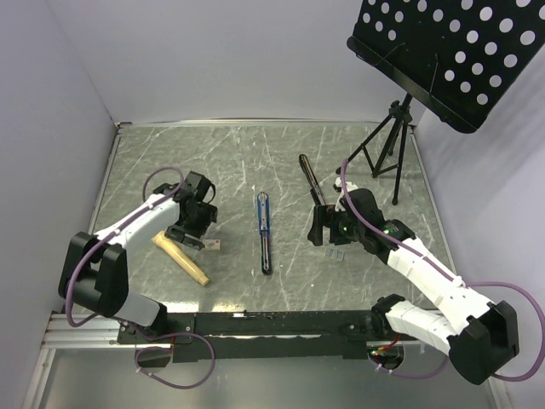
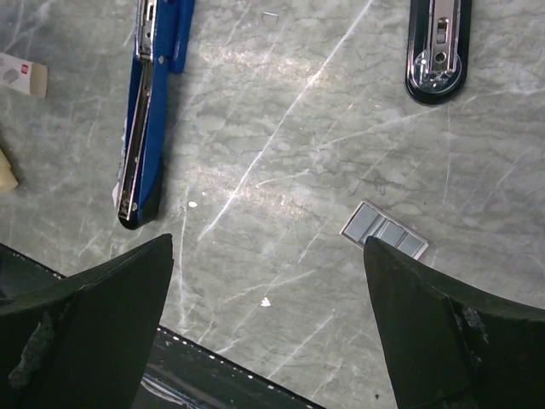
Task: Unload the staples from the stapler
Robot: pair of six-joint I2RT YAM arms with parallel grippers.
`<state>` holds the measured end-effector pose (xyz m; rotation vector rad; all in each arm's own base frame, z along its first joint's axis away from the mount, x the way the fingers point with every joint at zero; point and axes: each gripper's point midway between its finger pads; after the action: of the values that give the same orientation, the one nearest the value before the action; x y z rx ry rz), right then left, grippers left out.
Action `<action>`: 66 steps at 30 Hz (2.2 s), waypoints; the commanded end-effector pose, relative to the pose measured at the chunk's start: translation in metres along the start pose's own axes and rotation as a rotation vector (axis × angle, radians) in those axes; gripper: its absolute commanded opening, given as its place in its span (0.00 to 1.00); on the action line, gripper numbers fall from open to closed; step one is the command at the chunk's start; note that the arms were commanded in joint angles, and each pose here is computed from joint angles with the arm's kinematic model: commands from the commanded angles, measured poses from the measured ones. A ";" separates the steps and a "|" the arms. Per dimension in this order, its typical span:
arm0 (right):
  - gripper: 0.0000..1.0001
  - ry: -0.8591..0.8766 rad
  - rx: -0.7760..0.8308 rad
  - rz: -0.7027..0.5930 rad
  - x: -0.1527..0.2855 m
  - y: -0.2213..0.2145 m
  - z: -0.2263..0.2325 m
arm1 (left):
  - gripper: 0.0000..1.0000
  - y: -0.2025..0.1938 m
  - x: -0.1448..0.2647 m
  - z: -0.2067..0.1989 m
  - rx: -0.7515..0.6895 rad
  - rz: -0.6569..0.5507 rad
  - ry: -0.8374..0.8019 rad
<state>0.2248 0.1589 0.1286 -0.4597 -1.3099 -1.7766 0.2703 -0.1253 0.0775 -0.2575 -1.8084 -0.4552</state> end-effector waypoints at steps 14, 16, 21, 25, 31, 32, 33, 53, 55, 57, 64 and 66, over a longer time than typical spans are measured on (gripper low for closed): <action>1.00 0.041 0.060 -0.092 0.009 0.035 0.016 | 0.87 -0.022 -0.044 0.017 0.110 0.080 0.138; 1.00 0.057 0.054 -0.088 0.008 0.034 0.019 | 0.87 -0.020 -0.047 0.015 0.113 0.066 0.134; 0.99 0.071 0.032 -0.063 0.004 0.028 0.021 | 0.86 -0.015 -0.053 0.011 0.115 0.032 0.131; 0.99 0.067 0.031 -0.060 0.005 0.025 0.019 | 0.83 -0.011 -0.060 0.013 0.116 0.003 0.145; 0.99 0.019 0.062 -0.092 0.013 0.032 0.011 | 0.80 -0.009 -0.068 0.009 0.095 -0.011 0.154; 0.99 -0.002 0.074 -0.099 0.014 0.034 0.008 | 0.80 -0.008 -0.068 0.007 0.079 -0.020 0.150; 0.99 -0.007 0.082 -0.111 0.016 0.039 0.008 | 0.79 -0.006 -0.067 0.002 0.071 -0.025 0.135; 0.94 0.069 0.751 0.024 -0.021 0.043 -0.001 | 0.75 0.018 -0.062 -0.027 -0.031 -0.001 -0.061; 0.93 0.104 0.802 0.126 -0.029 0.024 -0.007 | 0.76 0.019 -0.058 -0.025 -0.038 0.003 -0.065; 0.91 0.134 0.830 0.181 -0.034 0.015 -0.008 | 0.77 0.023 -0.046 -0.025 -0.039 0.003 -0.085; 0.86 0.116 0.885 0.352 -0.046 -0.015 -0.036 | 0.79 0.063 0.006 -0.029 -0.065 -0.083 -0.154; 0.85 0.133 0.883 0.383 -0.047 -0.023 -0.038 | 0.79 0.077 0.015 -0.025 -0.057 -0.113 -0.165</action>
<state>0.2430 0.1472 0.0677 -0.1281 -1.6357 -0.8538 0.3150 -0.0927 0.0770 -0.2867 -1.9331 -0.4945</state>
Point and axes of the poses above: each gripper's point midway between its finger pads, its own x axis back along the fingers, its own z axis along the line the jaws close on, y = z × x, and after that the axes turned 5 degrees about -x, right-handed
